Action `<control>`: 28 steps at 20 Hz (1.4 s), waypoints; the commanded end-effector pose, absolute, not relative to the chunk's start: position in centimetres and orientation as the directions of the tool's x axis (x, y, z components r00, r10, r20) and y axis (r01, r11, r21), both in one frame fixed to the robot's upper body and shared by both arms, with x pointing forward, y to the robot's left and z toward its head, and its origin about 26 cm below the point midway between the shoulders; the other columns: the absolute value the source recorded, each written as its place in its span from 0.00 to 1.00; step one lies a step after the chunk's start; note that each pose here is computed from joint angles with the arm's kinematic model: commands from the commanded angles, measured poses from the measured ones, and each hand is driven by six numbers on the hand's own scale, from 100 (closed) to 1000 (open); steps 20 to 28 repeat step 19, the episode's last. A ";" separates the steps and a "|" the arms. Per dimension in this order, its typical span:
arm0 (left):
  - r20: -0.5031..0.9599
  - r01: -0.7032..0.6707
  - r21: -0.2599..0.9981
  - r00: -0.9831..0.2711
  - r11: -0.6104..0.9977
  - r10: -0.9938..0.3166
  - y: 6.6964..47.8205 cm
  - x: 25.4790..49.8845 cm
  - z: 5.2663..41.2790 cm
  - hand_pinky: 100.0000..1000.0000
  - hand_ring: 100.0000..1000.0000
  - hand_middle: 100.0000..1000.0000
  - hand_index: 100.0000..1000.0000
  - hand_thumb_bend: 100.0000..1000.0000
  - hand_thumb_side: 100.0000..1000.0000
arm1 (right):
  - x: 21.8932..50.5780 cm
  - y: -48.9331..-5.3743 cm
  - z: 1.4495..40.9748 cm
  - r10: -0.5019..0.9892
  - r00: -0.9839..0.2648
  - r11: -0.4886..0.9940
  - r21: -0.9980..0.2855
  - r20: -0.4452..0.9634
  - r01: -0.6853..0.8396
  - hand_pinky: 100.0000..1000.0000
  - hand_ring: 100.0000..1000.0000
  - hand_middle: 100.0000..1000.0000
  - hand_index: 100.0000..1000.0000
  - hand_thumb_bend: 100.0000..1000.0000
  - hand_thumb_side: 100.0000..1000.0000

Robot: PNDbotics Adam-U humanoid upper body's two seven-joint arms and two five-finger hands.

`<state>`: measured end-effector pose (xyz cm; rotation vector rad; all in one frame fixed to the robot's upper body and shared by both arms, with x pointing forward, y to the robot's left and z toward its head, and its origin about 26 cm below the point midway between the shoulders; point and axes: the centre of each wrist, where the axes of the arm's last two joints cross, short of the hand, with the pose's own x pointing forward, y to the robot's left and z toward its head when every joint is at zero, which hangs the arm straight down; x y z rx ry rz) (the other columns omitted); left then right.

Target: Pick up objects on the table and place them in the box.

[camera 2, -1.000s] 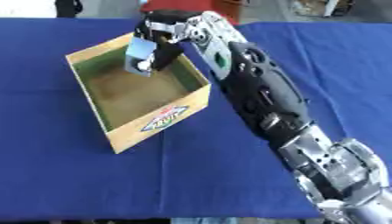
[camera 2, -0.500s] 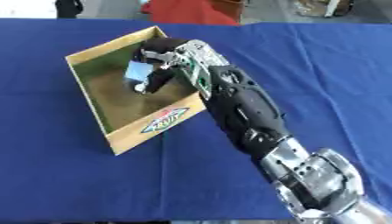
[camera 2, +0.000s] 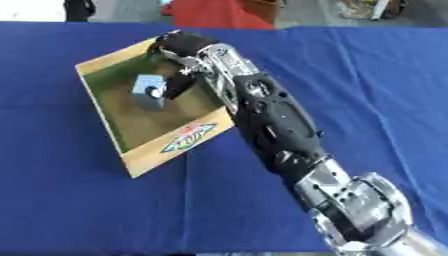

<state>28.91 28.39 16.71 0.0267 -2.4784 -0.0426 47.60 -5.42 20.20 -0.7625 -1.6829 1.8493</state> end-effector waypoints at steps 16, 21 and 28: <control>0.604 -0.010 0.044 -0.796 0.999 -0.034 28.6 28.7 17.2 0.55 0.81 0.66 0.70 0.07 0.92 | 46.2 -6.4 26.2 0.665 -0.745 0.114 -0.993 0.057 0.025 0.81 0.85 0.78 0.91 0.01 0.21; 0.603 -0.015 0.045 -0.797 0.999 -0.039 28.7 28.6 17.2 0.55 0.81 0.66 0.70 0.07 0.92 | 45.2 -7.8 28.7 0.665 -0.746 0.149 -0.984 0.028 0.096 0.81 0.83 0.77 0.90 0.00 0.26; 0.603 -0.015 0.045 -0.797 0.999 -0.039 28.7 28.6 17.2 0.55 0.81 0.66 0.70 0.07 0.92 | 45.2 -7.8 28.7 0.665 -0.746 0.149 -0.984 0.028 0.096 0.81 0.83 0.77 0.90 0.00 0.26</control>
